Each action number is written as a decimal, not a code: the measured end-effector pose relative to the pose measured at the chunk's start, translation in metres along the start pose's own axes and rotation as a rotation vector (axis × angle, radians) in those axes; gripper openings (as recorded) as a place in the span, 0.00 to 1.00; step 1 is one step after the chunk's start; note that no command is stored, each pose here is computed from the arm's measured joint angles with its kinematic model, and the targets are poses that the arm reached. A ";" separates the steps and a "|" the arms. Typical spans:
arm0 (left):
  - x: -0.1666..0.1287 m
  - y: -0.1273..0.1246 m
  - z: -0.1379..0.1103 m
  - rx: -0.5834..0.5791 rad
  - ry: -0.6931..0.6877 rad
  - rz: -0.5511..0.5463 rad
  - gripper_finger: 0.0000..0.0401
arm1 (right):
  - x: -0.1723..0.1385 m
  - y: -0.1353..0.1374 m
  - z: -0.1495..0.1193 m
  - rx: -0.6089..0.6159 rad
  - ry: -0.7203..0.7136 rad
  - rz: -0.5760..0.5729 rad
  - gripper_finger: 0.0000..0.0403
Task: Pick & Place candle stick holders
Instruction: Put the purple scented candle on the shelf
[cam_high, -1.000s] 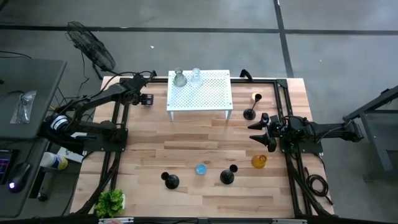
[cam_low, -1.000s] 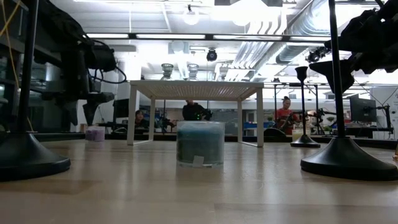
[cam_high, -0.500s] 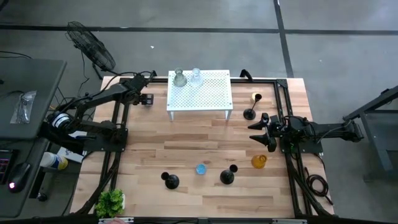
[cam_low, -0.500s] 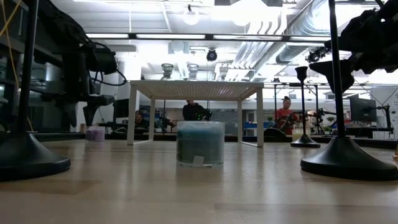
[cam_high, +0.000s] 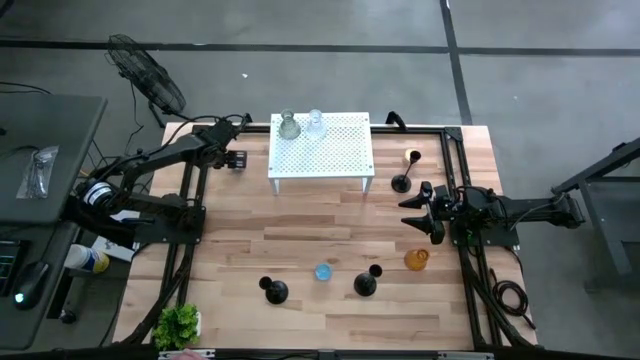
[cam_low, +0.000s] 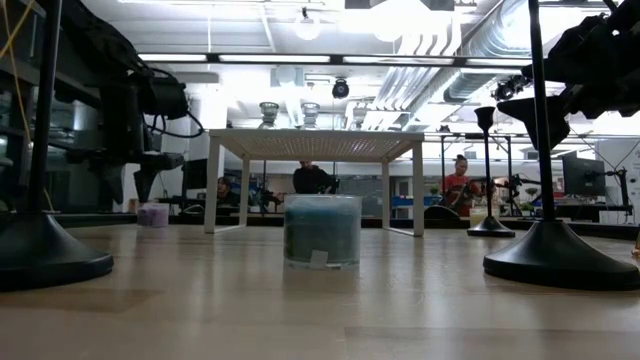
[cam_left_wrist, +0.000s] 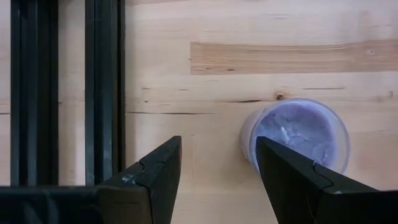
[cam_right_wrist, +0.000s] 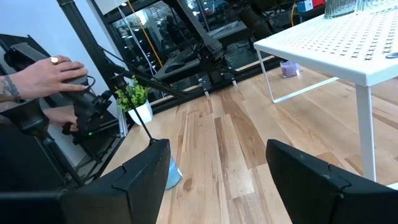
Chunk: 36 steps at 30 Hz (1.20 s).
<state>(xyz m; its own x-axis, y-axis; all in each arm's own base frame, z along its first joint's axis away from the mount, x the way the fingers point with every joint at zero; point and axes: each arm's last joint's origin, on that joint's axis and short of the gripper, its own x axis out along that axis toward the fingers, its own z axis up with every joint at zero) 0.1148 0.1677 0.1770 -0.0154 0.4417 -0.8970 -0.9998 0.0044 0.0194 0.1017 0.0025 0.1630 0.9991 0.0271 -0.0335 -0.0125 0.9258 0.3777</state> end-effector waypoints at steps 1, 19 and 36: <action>0.001 -0.001 0.000 -0.002 0.004 -0.002 0.50 | 0.000 0.000 0.000 0.000 0.000 0.000 0.64; 0.006 -0.002 0.000 -0.006 0.018 0.014 0.37 | 0.000 0.000 0.000 0.000 0.000 0.000 0.64; 0.006 -0.002 -0.002 0.015 0.036 0.009 0.01 | 0.000 0.000 0.000 0.000 0.000 0.000 0.64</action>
<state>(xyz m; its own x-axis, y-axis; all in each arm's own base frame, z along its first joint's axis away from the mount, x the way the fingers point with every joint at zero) 0.1162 0.1691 0.1707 -0.0254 0.4089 -0.9122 -0.9993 0.0141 0.0342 0.1017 0.0026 0.1630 0.9991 0.0274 -0.0336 -0.0127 0.9259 0.3777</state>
